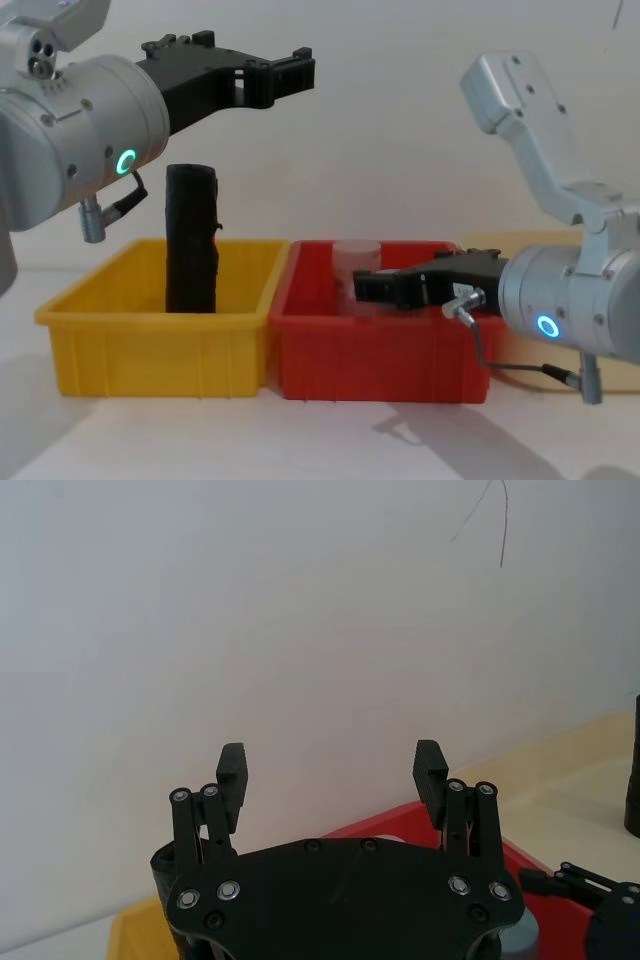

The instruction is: Pick up the garbage bag with the one hand and transfer it to the other hand.

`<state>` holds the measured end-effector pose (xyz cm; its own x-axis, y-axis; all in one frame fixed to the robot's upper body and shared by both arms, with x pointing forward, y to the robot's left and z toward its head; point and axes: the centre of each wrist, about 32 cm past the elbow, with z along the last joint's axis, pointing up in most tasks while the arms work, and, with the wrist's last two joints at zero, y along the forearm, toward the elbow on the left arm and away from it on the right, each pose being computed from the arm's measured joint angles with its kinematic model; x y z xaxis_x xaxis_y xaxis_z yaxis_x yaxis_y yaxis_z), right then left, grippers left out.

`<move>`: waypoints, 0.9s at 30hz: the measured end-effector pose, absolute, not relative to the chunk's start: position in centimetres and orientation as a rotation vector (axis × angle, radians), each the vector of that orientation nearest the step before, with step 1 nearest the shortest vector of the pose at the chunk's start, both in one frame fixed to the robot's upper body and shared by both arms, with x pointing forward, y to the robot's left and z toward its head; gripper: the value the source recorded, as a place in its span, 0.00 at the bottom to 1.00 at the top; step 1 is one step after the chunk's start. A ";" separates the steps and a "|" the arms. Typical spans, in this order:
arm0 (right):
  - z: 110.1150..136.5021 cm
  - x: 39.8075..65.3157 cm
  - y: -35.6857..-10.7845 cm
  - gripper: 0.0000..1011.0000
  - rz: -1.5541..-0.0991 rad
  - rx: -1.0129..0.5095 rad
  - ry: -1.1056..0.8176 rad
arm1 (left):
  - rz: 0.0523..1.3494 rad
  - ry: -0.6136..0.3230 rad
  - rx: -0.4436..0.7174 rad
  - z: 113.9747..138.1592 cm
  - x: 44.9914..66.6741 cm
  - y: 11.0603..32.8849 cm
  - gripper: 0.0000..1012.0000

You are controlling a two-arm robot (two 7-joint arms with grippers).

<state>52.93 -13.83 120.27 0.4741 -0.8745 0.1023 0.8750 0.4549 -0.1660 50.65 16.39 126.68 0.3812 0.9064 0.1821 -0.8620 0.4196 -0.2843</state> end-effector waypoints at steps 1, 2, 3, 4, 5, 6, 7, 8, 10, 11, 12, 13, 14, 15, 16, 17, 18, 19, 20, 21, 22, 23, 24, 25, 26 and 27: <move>120.3 53.0 -13.8 0.99 -1.081 -0.207 0.000 | 1.134 -0.331 -0.151 126.7 50.6 16.4 0.99; 120.3 53.1 -13.8 0.99 -1.082 -0.207 0.001 | 1.134 -0.331 -0.151 126.7 50.6 16.4 0.99; 120.3 53.2 -13.8 0.99 -1.083 -0.208 0.002 | 1.134 -0.331 -0.151 126.7 50.6 16.4 0.99; 120.3 53.3 -13.8 0.99 -1.084 -0.208 0.005 | 1.134 -0.331 -0.151 126.7 50.6 16.4 0.99; 120.3 53.3 -13.8 0.99 -1.084 -0.208 0.005 | 1.134 -0.331 -0.151 126.7 50.6 16.4 0.99; 120.3 53.4 -13.8 0.99 -1.086 -0.210 0.007 | 1.134 -0.331 -0.151 126.7 50.6 16.4 0.99; 120.3 53.4 -13.8 0.99 -1.087 -0.210 0.008 | 1.134 -0.331 -0.151 126.7 50.6 16.4 0.99; 120.3 53.5 -13.8 0.99 -1.088 -0.212 0.009 | 1.134 -0.331 -0.151 126.7 50.6 16.4 0.99; 120.3 53.6 -13.8 0.99 -1.090 -0.214 0.012 | 1.134 -0.331 -0.151 126.7 50.6 16.4 0.99; 120.3 53.6 -13.8 0.99 -1.090 -0.215 0.013 | 1.134 -0.331 -0.151 126.7 50.6 16.4 0.99; 120.3 53.7 -13.8 0.99 -1.091 -0.217 0.014 | 1.134 -0.331 -0.151 126.7 50.6 16.4 0.99; 120.3 53.7 -13.7 0.99 -1.091 -0.219 0.015 | 1.134 -0.331 -0.151 126.7 50.6 16.4 0.99; 120.3 53.8 -13.7 0.99 -1.091 -0.221 0.016 | 1.134 -0.331 -0.151 126.7 50.6 16.4 0.99; 120.3 53.8 -13.7 0.99 -1.092 -0.225 0.017 | 1.134 -0.331 -0.151 126.7 50.6 16.4 0.99; 120.3 53.9 -13.7 0.99 -1.092 -0.226 0.017 | 1.134 -0.331 -0.151 126.7 50.6 16.4 0.99; 120.3 53.9 -13.7 0.99 -1.092 -0.229 0.017 | 1.134 -0.331 -0.151 126.7 50.6 16.4 0.99; 120.3 54.0 -13.7 0.99 -1.093 -0.231 0.018 | 1.134 -0.331 -0.151 126.7 50.6 16.4 0.99; 120.3 54.0 -13.7 0.99 -1.093 -0.237 0.019 | 1.134 -0.331 -0.151 126.7 50.6 16.4 0.99; 120.3 54.1 -13.7 0.99 -1.093 -0.238 0.019 | 1.134 -0.331 -0.151 126.7 50.6 16.4 0.99; 120.3 54.1 -13.7 0.99 -1.093 -0.241 0.019 | 1.134 -0.331 -0.151 126.7 50.6 16.4 0.99; 120.3 54.2 -13.6 0.99 -1.094 -0.246 0.020 | 1.134 -0.331 -0.151 126.7 50.6 16.4 0.99; 120.3 54.2 -13.6 0.99 -1.094 -0.249 0.020 | 1.134 -0.331 -0.151 126.7 50.6 16.4 0.99; 120.3 54.2 -13.6 0.99 -1.094 -0.249 0.020 | 1.134 -0.331 -0.151 126.7 50.6 16.4 0.99; 120.3 54.3 -13.6 0.99 -1.094 -0.254 0.020 | 1.134 -0.331 -0.151 126.7 50.6 16.4 0.99; 120.3 54.3 -13.6 0.99 -1.094 -0.255 0.020 | 1.134 -0.331 -0.151 126.7 50.6 16.4 0.99; 120.3 54.3 -13.6 0.99 -1.094 -0.258 0.020 | 1.134 -0.331 -0.151 126.7 50.7 16.4 0.99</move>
